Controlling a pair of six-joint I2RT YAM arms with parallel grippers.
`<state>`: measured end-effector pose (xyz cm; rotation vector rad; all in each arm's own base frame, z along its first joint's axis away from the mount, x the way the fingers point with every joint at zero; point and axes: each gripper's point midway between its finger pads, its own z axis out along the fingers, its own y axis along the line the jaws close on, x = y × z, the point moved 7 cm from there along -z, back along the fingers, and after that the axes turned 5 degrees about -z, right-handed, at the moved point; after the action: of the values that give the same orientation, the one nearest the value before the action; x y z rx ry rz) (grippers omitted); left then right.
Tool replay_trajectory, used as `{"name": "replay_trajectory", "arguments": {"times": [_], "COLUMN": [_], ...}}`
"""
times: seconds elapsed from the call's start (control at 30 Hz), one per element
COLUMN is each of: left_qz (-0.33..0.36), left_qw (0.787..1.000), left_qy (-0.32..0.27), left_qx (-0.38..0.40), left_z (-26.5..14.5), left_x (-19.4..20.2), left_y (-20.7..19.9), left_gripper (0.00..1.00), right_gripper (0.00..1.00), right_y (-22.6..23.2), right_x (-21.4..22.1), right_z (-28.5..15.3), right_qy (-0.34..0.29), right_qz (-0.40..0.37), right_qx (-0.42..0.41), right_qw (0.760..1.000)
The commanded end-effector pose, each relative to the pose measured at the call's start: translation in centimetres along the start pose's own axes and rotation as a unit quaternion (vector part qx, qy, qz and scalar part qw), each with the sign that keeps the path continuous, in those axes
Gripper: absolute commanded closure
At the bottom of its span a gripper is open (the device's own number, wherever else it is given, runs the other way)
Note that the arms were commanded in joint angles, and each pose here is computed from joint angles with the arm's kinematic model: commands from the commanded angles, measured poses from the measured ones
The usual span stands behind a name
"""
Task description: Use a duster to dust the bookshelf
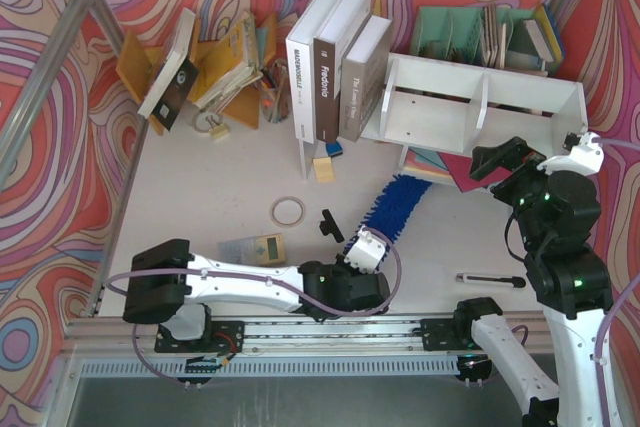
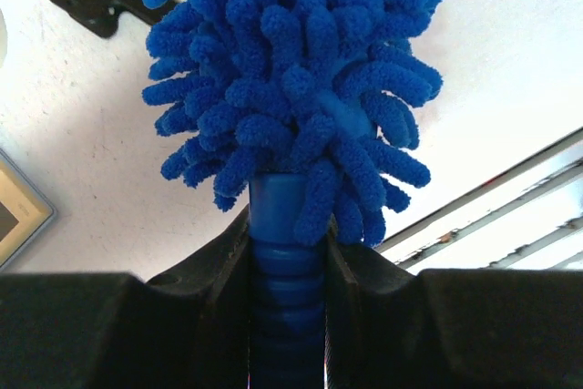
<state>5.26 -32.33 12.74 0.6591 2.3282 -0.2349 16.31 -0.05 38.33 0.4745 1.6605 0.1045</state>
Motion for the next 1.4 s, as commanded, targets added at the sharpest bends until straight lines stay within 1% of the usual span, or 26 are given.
{"name": "replay_trajectory", "arguments": {"times": [0.0,0.13,0.23,0.37,0.47,0.7,0.9,1.03,1.17,1.37], "left_qz": [-0.024,-0.032,-0.021,-0.005,0.006,0.017,-0.002,-0.009,-0.005,-0.014], "left_qw": [0.997,0.997,0.998,1.0,1.0,1.0,0.999,0.998,0.999,1.0], "left_qy": [-0.072,-0.069,-0.046,0.0,0.018,0.014,-0.036,-0.054,-0.046,0.006], "left_qx": [-0.009,-0.011,-0.021,-0.024,-0.025,-0.019,0.006,0.012,0.004,-0.002], "left_z": [-2.5,-2.2,-1.3,-0.1,0.3,0.2,-2.1,-3.1,-2.2,0.3], "left_x": [-3.0,-2.2,-0.9,0.8,1.3,0.2,-2.8,-3.6,-2.6,0.1], "left_y": [0.4,0.9,1.0,0.6,0.4,-0.1,-0.4,-0.5,-0.2,0.1], "left_gripper": [1.0,1.0,1.0,1.0,1.0,1.0,1.0,1.0,1.0,1.0], "right_gripper": [0.01,0.01,0.01,0.01,0.01,0.01,0.01,0.01,0.01,0.01], "right_y": [0.1,0.1,0.0,0.1,0.1,0.1,0.1,0.1,0.1,0.1], "right_x": [-0.7,-0.6,-0.5,-0.5,-0.6,-0.6,-0.9,-0.9,-0.6,-0.4], "right_z": [-0.3,-0.3,-0.4,-0.4,-0.4,-0.6,-0.8,-0.7,-0.7,-0.5], "right_qy": [-0.018,-0.017,-0.017,-0.017,-0.016,-0.018,-0.02,-0.019,-0.018,-0.014], "right_qz": [0.001,0.001,0.001,0.002,0.002,0.006,0.003,0.002,0.004,0.003], "right_qx": [-0.004,-0.004,-0.003,-0.004,-0.005,-0.007,-0.006,-0.007,-0.007,-0.008], "right_qw": [1.0,1.0,1.0,1.0,1.0,1.0,1.0,1.0,1.0,1.0]}}
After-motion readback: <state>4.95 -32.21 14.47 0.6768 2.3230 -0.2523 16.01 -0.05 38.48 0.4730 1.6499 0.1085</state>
